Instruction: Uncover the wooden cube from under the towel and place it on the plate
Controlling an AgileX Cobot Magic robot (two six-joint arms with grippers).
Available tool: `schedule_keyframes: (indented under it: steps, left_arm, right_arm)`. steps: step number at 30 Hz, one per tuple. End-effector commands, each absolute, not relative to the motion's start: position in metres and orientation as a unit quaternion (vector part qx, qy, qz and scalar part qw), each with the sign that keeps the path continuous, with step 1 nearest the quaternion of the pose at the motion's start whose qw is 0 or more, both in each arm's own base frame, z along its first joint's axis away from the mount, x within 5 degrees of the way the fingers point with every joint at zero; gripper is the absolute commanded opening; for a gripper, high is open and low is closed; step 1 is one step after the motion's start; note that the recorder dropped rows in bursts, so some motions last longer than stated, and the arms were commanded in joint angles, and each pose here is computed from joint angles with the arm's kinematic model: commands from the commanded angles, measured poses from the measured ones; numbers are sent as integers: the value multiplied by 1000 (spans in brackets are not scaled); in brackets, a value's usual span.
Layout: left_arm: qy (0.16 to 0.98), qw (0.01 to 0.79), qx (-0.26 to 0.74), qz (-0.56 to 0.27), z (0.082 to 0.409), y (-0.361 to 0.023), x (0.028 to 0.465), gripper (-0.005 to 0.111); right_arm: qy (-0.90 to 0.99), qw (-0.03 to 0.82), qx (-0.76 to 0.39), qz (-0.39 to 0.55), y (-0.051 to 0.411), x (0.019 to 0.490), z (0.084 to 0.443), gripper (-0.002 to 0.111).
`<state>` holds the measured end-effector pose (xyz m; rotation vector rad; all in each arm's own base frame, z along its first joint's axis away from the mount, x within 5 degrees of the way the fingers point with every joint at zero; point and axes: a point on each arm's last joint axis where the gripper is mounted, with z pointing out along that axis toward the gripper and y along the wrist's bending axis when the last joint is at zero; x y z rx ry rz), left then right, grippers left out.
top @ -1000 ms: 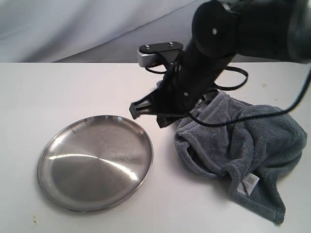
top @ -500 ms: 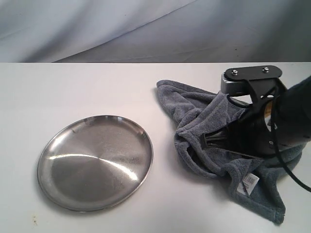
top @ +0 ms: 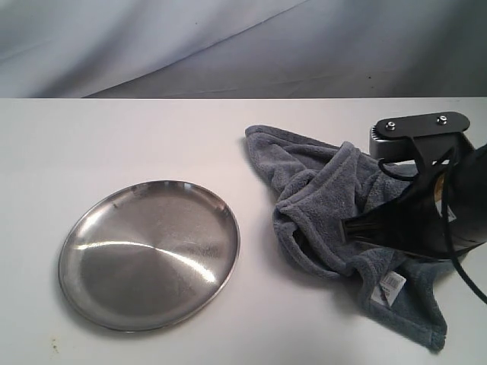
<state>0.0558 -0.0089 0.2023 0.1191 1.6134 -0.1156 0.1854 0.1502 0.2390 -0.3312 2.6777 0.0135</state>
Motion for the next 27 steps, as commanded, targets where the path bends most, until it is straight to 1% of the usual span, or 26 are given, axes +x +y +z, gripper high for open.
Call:
schedule_keyframes:
  steps: [1, 3, 4, 12, 13, 15, 17, 21, 22, 23, 27]
  left_arm:
    - [720, 689, 53, -55, 201, -9, 56, 0]
    - [720, 689, 53, -55, 201, -9, 56, 0]
    - [720, 689, 53, -55, 201, -9, 56, 0]
    - [720, 689, 53, -55, 201, -9, 56, 0]
    - [720, 689, 53, -55, 201, -9, 56, 0]
    - [720, 689, 53, -55, 201, -9, 56, 0]
    - [720, 689, 53, -55, 201, -9, 56, 0]
    - [720, 689, 53, -55, 201, -9, 56, 0]
    - [720, 689, 53, -55, 201, -9, 56, 0]
    - [720, 689, 53, -55, 201, -9, 56, 0]
    - [720, 689, 53, -55, 201, -9, 56, 0]
  right_arm:
    - [944, 228, -237, -15, 150, 185, 240, 0]
    - [932, 211, -294, -14, 152, 182, 238, 0]
    - [930, 208, -301, -17, 152, 181, 238, 0]
    - [936, 213, -280, -11, 152, 182, 239, 0]
    - [936, 213, -280, -11, 152, 182, 239, 2]
    - [935, 216, -280, -9, 152, 183, 239, 10]
    - [939, 221, -263, -3, 153, 183, 239, 23]
    - [949, 243, -199, -11, 150, 188, 241, 58]
    - [950, 249, -189, -18, 148, 189, 242, 64]
    - [949, 254, -186, -25, 147, 190, 242, 67]
    - [946, 261, -187, -34, 146, 191, 243, 67]
